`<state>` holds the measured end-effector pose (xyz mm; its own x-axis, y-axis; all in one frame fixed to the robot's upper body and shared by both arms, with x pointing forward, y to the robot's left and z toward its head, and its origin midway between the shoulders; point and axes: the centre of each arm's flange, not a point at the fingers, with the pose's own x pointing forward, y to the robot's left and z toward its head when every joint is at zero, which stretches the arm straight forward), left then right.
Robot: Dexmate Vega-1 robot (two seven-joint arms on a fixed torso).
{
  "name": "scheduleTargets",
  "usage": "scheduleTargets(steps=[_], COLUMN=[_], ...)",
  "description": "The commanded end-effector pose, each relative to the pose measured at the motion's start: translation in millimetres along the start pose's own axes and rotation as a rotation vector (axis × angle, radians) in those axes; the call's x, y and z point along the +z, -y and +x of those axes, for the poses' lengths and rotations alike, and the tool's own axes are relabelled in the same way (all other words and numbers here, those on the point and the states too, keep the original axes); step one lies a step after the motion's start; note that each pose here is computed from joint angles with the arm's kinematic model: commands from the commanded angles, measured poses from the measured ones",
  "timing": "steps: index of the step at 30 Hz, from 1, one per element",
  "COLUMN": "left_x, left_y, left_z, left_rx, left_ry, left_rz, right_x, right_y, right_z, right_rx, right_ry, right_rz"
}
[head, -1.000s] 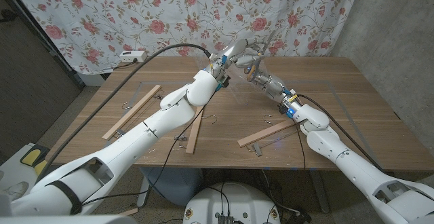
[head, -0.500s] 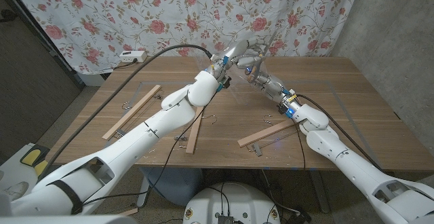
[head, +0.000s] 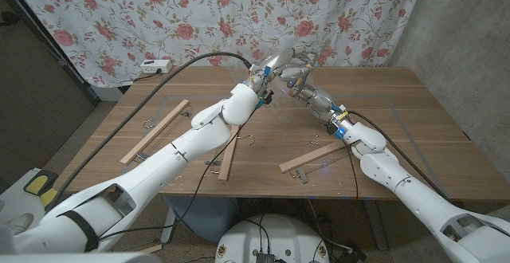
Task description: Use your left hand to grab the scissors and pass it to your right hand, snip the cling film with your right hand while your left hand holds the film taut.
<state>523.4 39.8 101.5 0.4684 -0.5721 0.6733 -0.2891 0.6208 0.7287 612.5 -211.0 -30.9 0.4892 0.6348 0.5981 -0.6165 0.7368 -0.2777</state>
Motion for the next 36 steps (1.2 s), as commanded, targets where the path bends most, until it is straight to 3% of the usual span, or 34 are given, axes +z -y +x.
scheduleTargets(steps=[1, 16, 36], left_x=[1.3, 0.0, -3.1], left_y=[2.8, 5.0, 9.6], left_z=[1.5, 1.3, 1.7], left_rx=[-0.007, -0.008, -0.004], left_ry=[0.003, 0.000, 0.000], left_rz=[-0.001, -0.007, -0.019], right_x=[-0.4, -2.8, -14.4], right_y=[-2.3, -3.4, -3.8], right_z=[-1.1, 0.4, 3.0], right_rx=[0.017, 0.035, 0.084], right_ry=[-0.008, 0.002, 0.020], right_rz=[0.003, 0.032, 0.162])
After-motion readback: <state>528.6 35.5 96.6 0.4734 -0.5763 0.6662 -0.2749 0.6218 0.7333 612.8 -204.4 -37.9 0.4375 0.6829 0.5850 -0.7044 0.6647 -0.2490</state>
